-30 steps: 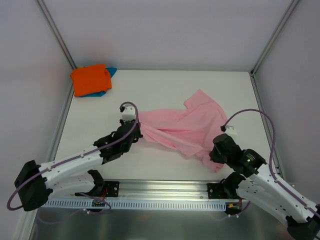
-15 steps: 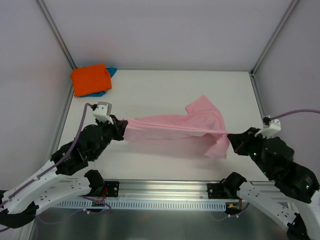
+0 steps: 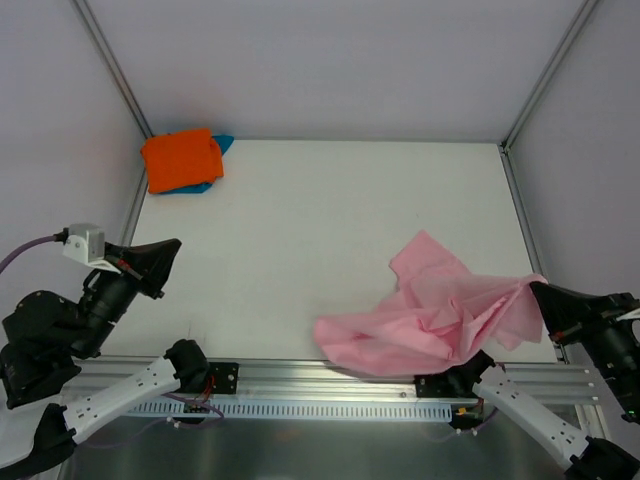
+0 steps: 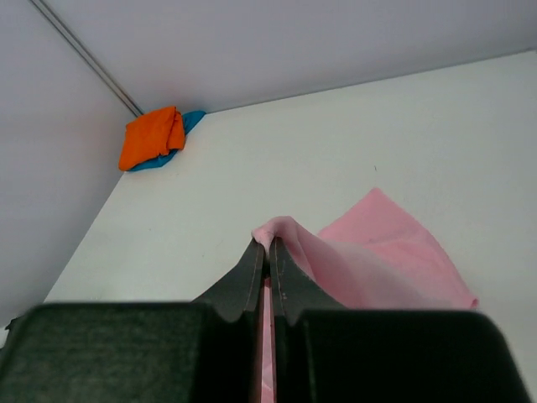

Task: Fold and stack the t-shirts
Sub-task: Flatten out the tshirt

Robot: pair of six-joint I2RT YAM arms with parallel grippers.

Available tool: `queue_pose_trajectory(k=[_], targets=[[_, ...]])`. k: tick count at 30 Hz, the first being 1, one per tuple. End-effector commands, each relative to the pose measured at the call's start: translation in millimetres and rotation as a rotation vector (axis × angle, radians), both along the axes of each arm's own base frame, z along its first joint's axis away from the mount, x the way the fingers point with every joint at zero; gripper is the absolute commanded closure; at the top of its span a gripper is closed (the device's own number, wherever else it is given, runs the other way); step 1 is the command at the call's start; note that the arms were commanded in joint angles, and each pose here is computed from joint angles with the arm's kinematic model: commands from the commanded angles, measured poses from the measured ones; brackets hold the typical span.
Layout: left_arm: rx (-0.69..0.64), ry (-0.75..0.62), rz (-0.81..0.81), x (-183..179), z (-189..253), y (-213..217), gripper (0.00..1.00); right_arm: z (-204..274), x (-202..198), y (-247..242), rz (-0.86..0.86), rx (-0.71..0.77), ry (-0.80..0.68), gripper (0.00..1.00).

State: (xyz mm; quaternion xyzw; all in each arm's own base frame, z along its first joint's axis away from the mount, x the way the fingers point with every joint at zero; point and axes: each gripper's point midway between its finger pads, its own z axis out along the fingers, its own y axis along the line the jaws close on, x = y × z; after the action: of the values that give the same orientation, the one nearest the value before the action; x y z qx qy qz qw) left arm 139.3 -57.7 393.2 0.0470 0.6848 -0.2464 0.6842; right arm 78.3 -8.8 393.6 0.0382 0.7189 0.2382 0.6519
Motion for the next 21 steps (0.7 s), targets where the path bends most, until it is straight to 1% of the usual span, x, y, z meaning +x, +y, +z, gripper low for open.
queue_pose_trajectory(k=[1, 4, 5, 9, 10, 12, 13, 14, 15, 16, 17, 18, 19, 20, 21], targets=[[0.065, -0.016, 0.027, -5, 2, 16, 1.0, 9, -4, 0, 0.018, -0.059, -0.031, 1.0], [0.094, 0.009, 0.017, 1, -7, 5, 1.0, -1, 7, 4, -0.005, -0.114, 0.014, 0.99], [0.1, 0.019, 0.01, 4, -11, 0, 1.0, -12, 15, 10, -0.008, -0.148, 0.051, 0.99], [0.092, 0.068, -0.042, 17, -33, -33, 1.0, -38, 33, 29, 0.011, -0.198, 0.119, 0.99], [0.109, 0.093, -0.082, 20, -47, -47, 1.0, -41, 36, 33, 0.017, -0.193, 0.124, 0.99], [0.085, 0.124, -0.119, 27, -55, -70, 1.0, -57, 44, 44, 0.03, -0.21, 0.163, 0.99], [0.094, 0.152, -0.146, 30, -69, -82, 1.0, -60, 47, 49, 0.038, -0.205, 0.17, 1.0], [0.083, 0.169, -0.197, 34, -73, -102, 1.0, -65, 50, 53, 0.043, -0.211, 0.185, 0.99], [0.055, 0.203, -0.227, 34, -80, -115, 1.0, -71, 53, 56, 0.045, -0.216, 0.201, 0.99], [0.041, 0.255, -0.294, 36, -95, -140, 1.0, -79, 58, 62, 0.053, -0.218, 0.216, 0.99], [0.077, 0.299, -0.331, 35, -112, -151, 1.0, -84, 60, 65, 0.056, -0.223, 0.223, 0.99], [0.031, 0.317, -0.366, 37, -112, -166, 1.0, -89, 62, 67, 0.054, -0.218, 0.234, 1.0], [0.037, 0.358, -0.393, 38, -126, -178, 1.0, -98, 65, 71, 0.058, -0.226, 0.251, 1.0], [0.06, 0.427, -0.444, 37, -146, -197, 1.0, -102, 66, 73, 0.06, -0.225, 0.259, 0.99], [0.033, 0.44, -0.458, 40, -150, -208, 1.0, -107, 67, 75, 0.06, -0.222, 0.271, 1.0]])
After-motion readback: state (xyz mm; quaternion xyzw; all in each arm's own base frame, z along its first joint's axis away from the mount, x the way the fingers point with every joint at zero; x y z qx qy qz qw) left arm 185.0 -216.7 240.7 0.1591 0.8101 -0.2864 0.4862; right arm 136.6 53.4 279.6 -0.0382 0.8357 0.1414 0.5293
